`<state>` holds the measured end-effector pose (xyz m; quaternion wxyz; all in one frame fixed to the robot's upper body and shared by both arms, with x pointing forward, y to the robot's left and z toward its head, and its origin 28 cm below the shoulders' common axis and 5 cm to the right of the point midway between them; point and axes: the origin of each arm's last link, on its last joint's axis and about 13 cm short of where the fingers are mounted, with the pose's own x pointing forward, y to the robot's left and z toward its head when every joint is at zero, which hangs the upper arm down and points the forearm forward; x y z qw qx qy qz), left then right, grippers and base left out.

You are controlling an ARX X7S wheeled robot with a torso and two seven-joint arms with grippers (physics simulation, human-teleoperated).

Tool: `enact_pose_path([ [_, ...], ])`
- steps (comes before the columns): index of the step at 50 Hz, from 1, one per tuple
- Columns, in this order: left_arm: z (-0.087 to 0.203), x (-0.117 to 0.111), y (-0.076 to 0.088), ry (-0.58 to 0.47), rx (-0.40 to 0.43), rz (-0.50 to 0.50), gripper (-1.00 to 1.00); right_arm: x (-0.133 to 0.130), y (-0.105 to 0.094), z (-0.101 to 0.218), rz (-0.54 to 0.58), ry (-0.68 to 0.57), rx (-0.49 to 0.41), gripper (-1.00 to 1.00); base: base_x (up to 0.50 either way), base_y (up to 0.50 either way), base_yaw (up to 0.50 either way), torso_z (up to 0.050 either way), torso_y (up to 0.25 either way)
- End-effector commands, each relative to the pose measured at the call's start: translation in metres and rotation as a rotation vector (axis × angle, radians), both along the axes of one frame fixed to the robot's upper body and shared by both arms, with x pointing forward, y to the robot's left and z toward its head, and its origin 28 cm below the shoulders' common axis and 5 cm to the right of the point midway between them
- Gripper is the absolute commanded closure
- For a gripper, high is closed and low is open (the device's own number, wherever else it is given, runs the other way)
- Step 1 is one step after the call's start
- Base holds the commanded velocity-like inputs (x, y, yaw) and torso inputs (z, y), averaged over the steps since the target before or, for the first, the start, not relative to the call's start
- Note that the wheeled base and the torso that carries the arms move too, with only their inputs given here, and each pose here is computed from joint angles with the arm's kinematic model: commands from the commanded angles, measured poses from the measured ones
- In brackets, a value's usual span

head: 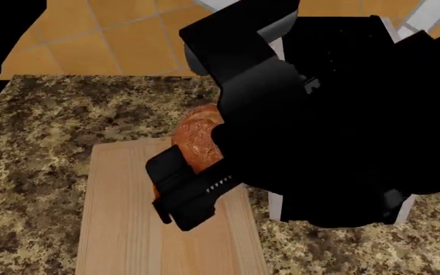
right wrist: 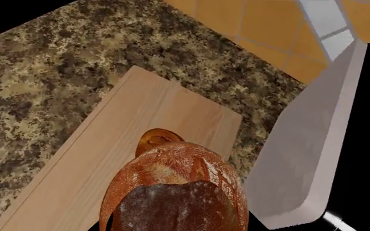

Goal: Place all breads on the cutting board.

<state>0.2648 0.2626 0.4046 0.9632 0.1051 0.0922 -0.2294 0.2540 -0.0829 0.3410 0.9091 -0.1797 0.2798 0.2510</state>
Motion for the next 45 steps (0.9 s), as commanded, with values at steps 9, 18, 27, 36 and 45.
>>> enact_pose_path([
  [9, -0.003, -0.003, 0.003, -0.025, -0.007, 0.018, -1.0, 0.041, 0.035, -0.026, 0.062, 0.192, -0.095, 1.0, 0.0, 0.0, 0.0, 0.0, 0.0],
  [18, -0.01, -0.001, 0.003, -0.013, 0.001, 0.017, -1.0, 0.051, 0.042, -0.054, 0.072, 0.242, -0.091, 1.0, 0.0, 0.0, 0.0, 0.0, 0.0],
  [27, -0.013, 0.003, 0.002, -0.008, 0.007, 0.012, -1.0, 0.054, 0.052, -0.069, 0.097, 0.277, -0.107, 1.0, 0.0, 0.0, 0.0, 0.0, 0.0],
  [36, -0.018, 0.004, 0.004, 0.002, 0.01, 0.018, -1.0, 0.058, 0.054, -0.082, 0.095, 0.302, -0.113, 1.0, 0.0, 0.0, 0.0, 0.0, 0.0],
  [45, -0.02, 0.005, 0.003, 0.01, 0.024, 0.018, -1.0, 0.058, 0.056, -0.085, 0.093, 0.307, -0.114, -1.0, 0.0, 0.0, 0.0, 0.0, 0.0],
])
